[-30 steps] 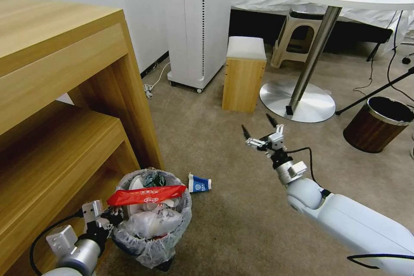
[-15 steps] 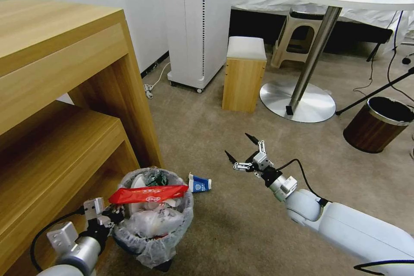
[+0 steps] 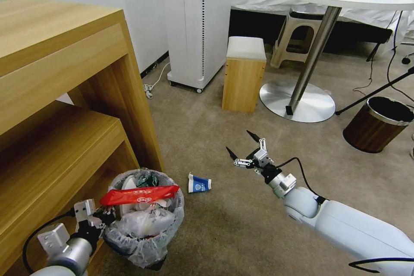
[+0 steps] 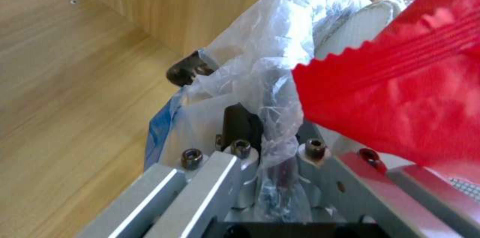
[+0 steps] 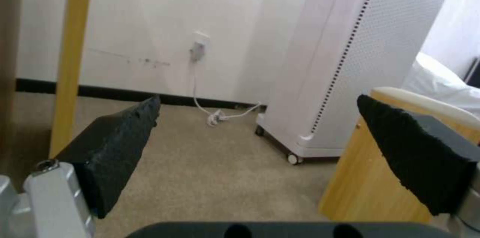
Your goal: Pick up the trash bin and place the garbage on the floor into it.
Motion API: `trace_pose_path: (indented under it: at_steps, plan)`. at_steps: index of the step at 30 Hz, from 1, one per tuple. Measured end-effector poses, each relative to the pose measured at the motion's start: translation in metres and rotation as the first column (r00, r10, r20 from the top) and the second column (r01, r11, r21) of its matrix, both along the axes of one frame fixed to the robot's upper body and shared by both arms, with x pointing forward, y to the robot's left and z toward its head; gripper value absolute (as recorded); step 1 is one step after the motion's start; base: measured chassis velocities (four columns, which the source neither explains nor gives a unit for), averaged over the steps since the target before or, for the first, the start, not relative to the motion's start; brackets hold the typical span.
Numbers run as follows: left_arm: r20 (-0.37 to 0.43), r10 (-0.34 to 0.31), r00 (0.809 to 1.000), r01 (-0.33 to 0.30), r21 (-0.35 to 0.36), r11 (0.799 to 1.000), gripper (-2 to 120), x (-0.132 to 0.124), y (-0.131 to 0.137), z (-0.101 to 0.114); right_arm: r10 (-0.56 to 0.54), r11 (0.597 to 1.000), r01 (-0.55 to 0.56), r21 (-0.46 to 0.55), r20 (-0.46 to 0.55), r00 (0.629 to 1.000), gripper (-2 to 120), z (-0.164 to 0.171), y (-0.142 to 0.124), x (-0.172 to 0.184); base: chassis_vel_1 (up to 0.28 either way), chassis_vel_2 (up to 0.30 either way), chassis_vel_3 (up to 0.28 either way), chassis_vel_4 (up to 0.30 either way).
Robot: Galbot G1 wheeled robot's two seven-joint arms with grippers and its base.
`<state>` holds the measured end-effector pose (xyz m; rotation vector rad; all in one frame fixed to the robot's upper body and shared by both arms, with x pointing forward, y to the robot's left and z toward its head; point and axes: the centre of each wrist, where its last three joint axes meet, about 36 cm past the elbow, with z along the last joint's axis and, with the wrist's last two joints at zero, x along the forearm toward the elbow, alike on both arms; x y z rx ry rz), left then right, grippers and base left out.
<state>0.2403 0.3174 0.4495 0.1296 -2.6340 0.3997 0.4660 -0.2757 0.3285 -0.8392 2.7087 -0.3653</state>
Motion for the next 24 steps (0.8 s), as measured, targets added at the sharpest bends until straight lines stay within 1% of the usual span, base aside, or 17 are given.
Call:
trace_pose_path:
  at_steps: [8,14,22,24]
  plan:
    - [0.005,0.0,1.0,0.0,0.005,1.0,3,-0.005,0.0,0.007,-0.023,1.0,0.023,-0.008,0.0,1.0,100,-0.003,-0.004,0.006,0.0,0.0,0.0,0.0]
    - [0.009,-0.002,1.0,0.002,0.002,1.0,3,-0.007,-0.002,0.01,-0.022,1.0,0.022,-0.015,-0.01,1.0,100,-0.011,0.002,0.011,0.0,0.0,0.0,0.0]
    - [0.009,-0.003,1.0,0.003,-0.002,1.0,3,-0.008,-0.004,0.011,-0.003,0.999,0.001,-0.043,-0.053,0.999,100,-0.027,0.008,0.018,0.0,0.0,0.0,0.0]
    - [0.009,-0.004,1.0,0.004,-0.005,1.0,3,-0.008,-0.005,0.012,-0.004,0.998,-0.001,-0.058,-0.081,0.997,100,-0.037,0.007,0.02,0.0,0.0,0.0,0.0]
